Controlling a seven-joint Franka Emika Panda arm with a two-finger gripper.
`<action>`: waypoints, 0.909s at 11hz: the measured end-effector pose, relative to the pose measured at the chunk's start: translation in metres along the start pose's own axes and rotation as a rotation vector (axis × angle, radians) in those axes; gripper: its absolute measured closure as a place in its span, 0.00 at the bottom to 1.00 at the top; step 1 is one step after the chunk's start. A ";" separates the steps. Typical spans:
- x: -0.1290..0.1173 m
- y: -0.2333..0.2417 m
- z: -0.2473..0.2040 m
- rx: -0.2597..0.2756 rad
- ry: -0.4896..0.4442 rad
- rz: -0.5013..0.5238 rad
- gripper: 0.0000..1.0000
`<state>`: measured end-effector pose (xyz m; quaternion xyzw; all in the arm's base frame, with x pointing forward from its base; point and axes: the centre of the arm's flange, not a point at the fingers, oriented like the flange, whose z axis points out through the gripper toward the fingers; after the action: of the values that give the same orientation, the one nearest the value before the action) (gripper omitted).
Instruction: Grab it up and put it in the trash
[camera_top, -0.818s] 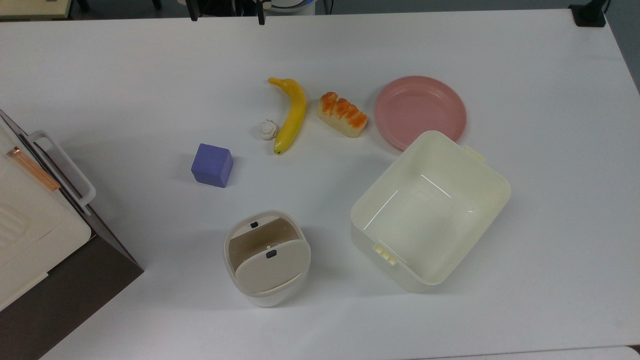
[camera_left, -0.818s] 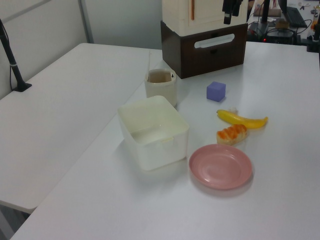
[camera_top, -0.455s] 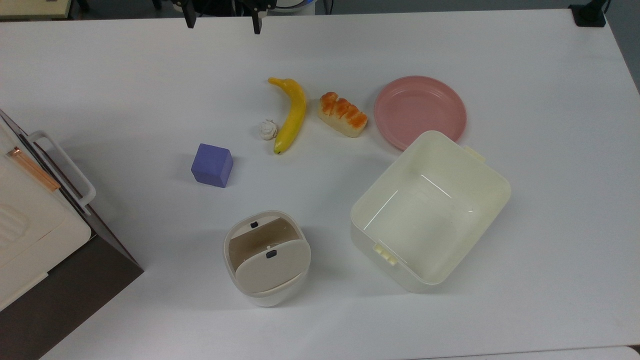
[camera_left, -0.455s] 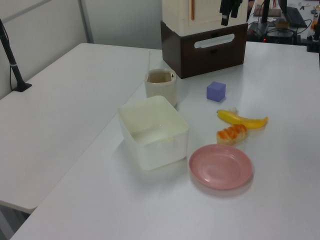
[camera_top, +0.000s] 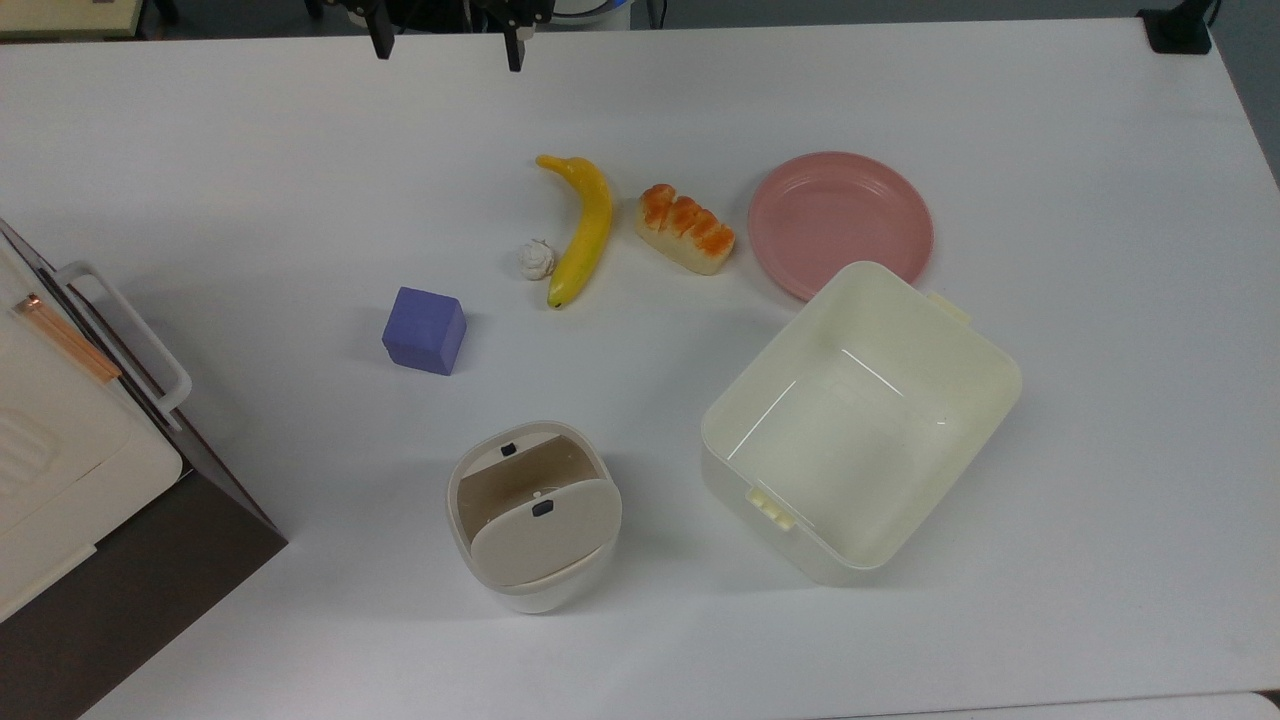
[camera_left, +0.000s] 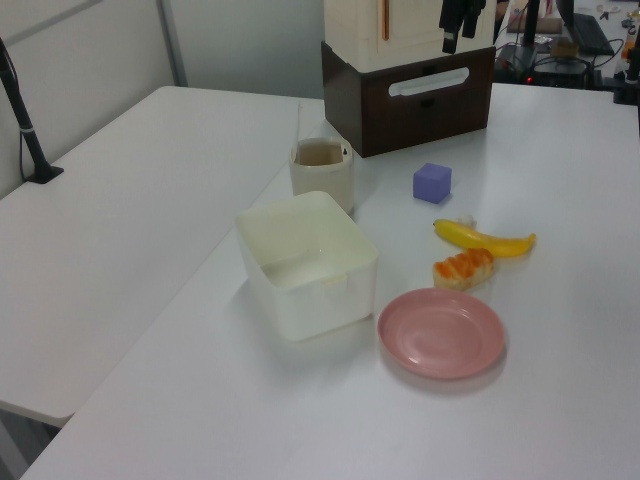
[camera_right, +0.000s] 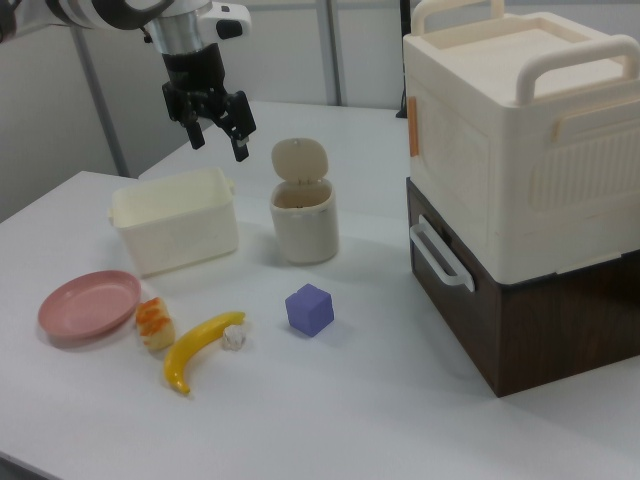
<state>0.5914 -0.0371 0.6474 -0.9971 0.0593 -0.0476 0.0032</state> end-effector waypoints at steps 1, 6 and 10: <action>0.000 0.000 0.000 0.000 0.000 0.000 0.00; 0.000 0.005 0.002 -0.001 -0.004 -0.028 0.00; 0.000 0.005 0.003 -0.001 -0.006 -0.030 0.00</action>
<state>0.5909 -0.0424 0.6445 -0.9980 0.0445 -0.0448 0.0023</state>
